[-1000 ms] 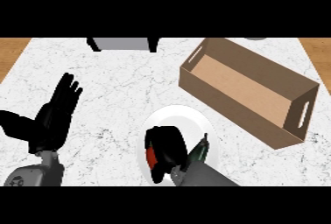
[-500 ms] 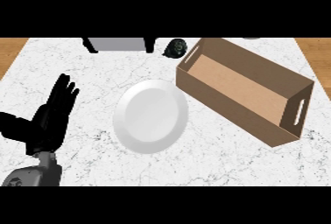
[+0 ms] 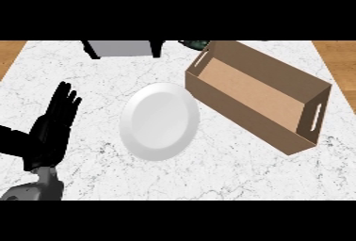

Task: Pick the bell pepper from the plate and place it in the cardboard box

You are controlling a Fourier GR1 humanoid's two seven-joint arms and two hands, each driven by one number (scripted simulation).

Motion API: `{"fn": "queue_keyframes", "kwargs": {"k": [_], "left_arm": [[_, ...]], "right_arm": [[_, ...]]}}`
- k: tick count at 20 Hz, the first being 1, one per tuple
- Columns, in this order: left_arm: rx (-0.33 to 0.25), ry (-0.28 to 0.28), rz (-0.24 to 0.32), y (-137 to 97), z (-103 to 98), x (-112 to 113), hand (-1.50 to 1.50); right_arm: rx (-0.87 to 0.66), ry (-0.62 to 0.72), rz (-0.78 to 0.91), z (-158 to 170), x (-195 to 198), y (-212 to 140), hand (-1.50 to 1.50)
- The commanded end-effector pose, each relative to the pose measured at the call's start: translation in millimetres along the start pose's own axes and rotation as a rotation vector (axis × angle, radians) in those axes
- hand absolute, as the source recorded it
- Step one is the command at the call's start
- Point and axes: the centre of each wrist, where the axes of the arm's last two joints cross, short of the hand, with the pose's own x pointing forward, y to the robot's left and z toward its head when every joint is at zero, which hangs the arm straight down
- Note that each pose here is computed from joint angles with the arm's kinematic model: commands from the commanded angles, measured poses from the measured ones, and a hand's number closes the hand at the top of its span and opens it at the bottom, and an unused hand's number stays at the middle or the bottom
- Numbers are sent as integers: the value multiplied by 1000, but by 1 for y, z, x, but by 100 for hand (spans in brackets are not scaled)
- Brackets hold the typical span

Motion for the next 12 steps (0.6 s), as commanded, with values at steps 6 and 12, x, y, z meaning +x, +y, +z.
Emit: {"fn": "queue_keyframes", "kwargs": {"k": [6, 12], "left_arm": [[7, 14, -10, 4, 1, -6, 0], [-45, -3, -1, -12, -9, 1, 0]], "right_arm": [[-398, 183, -205, 40, -3, -110, 150], [-414, 312, -222, 50, -36, -162, 150]]}}
